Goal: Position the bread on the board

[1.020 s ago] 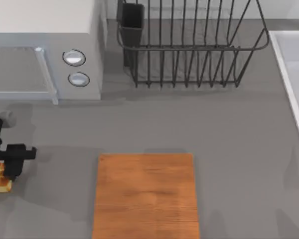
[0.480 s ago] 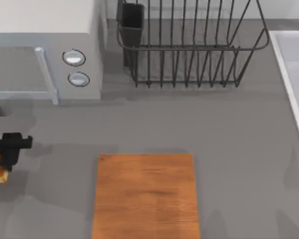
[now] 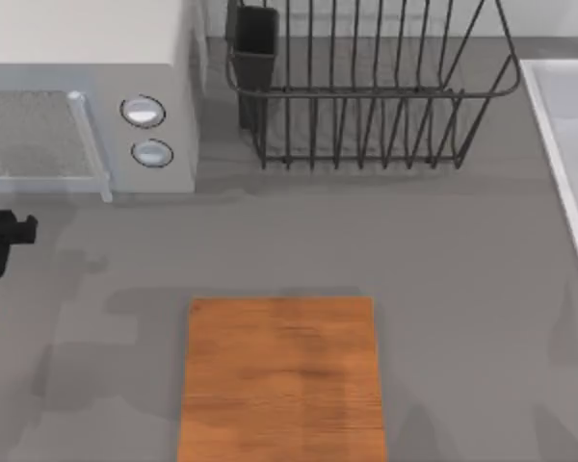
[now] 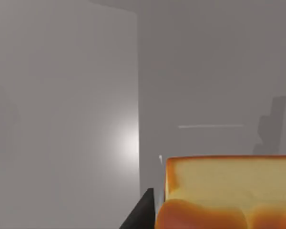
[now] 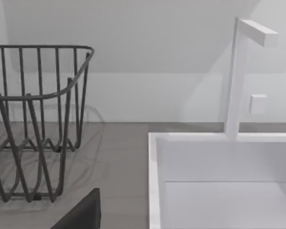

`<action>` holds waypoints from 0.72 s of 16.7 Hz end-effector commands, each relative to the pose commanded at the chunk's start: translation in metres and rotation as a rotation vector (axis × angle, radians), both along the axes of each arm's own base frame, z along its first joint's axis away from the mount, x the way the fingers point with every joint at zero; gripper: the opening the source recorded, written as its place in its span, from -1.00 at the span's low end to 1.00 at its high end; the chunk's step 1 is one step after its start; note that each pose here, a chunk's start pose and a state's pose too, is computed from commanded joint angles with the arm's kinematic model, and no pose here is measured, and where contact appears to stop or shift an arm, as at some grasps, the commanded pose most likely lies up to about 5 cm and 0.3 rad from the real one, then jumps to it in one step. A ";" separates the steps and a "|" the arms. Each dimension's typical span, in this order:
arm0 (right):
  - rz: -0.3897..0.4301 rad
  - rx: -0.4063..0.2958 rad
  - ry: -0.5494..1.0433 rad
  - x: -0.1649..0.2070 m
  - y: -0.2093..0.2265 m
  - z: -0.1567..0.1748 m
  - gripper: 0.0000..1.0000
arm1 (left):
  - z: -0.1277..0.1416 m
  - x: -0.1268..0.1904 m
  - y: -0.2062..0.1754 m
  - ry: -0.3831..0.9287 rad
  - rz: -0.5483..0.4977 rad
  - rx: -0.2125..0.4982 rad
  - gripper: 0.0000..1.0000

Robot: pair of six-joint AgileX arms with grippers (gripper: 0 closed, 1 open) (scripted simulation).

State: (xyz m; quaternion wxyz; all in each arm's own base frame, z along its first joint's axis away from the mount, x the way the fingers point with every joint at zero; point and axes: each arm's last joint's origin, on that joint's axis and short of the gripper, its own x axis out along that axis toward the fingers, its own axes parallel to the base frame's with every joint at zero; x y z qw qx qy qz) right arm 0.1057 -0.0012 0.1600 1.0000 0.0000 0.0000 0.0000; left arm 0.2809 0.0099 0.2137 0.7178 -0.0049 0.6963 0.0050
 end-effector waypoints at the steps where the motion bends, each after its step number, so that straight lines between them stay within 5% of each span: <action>1: 0.000 0.000 0.000 0.000 0.000 0.000 1.00 | 0.000 0.000 0.000 0.000 0.000 0.000 -1.00; 7: 0.000 0.000 0.000 0.000 0.000 0.000 1.00 | -0.002 0.005 -0.007 0.010 -0.089 0.001 -1.00; 12: 0.000 0.000 0.000 0.000 0.000 0.000 1.00 | -0.007 0.020 -0.047 0.043 -0.537 0.003 -1.00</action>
